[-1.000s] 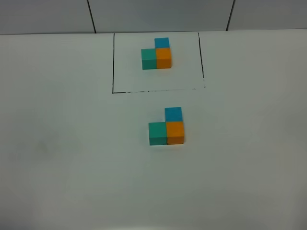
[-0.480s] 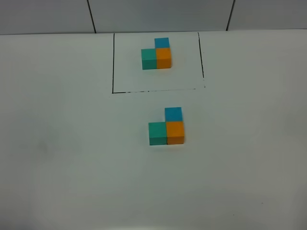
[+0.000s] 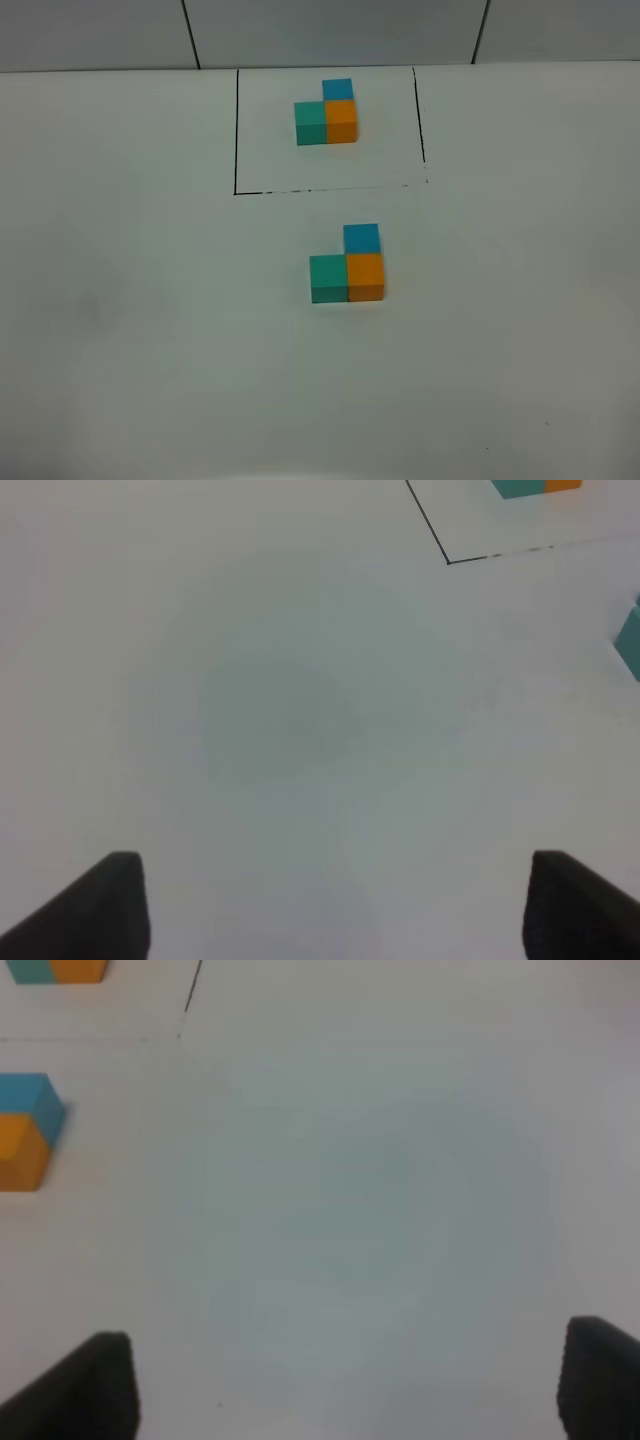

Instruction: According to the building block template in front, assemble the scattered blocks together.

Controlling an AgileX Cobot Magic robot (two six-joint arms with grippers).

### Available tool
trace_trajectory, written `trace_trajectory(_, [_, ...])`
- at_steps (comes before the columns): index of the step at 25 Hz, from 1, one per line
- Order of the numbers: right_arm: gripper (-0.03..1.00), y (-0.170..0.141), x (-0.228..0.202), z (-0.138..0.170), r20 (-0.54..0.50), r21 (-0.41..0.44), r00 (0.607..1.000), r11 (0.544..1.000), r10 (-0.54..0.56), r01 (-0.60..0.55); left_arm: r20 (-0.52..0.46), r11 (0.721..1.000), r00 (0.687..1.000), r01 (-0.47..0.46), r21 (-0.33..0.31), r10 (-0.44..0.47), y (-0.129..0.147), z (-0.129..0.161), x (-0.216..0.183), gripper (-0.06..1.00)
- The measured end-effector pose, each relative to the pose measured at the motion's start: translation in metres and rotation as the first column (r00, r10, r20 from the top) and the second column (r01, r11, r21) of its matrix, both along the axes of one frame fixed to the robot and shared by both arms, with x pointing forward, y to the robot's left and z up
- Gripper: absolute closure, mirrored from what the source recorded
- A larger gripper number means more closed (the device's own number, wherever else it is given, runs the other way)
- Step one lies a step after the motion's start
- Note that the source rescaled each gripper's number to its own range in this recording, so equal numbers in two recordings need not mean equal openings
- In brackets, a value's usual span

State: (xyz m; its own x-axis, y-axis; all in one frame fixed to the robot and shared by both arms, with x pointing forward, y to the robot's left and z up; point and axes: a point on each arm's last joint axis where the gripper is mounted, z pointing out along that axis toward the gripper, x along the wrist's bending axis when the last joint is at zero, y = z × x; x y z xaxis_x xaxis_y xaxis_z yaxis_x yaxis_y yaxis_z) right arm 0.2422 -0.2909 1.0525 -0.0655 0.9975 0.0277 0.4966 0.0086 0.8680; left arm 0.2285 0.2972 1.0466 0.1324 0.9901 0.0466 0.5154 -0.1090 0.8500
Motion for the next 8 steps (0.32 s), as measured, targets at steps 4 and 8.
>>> trace_trajectory(4, [0.24,0.0,0.0,0.0,0.0,0.0,1.0,1.0,0.0,0.0,0.0,1.0,1.0,0.0,0.0,0.0,0.0,0.0,0.0,0.23])
trace_trajectory(8, [0.24,0.0,0.0,0.0,0.0,0.0,1.0,1.0,0.0,0.0,0.0,1.0,1.0,0.0,0.0,0.0,0.0,0.0,0.0,0.23])
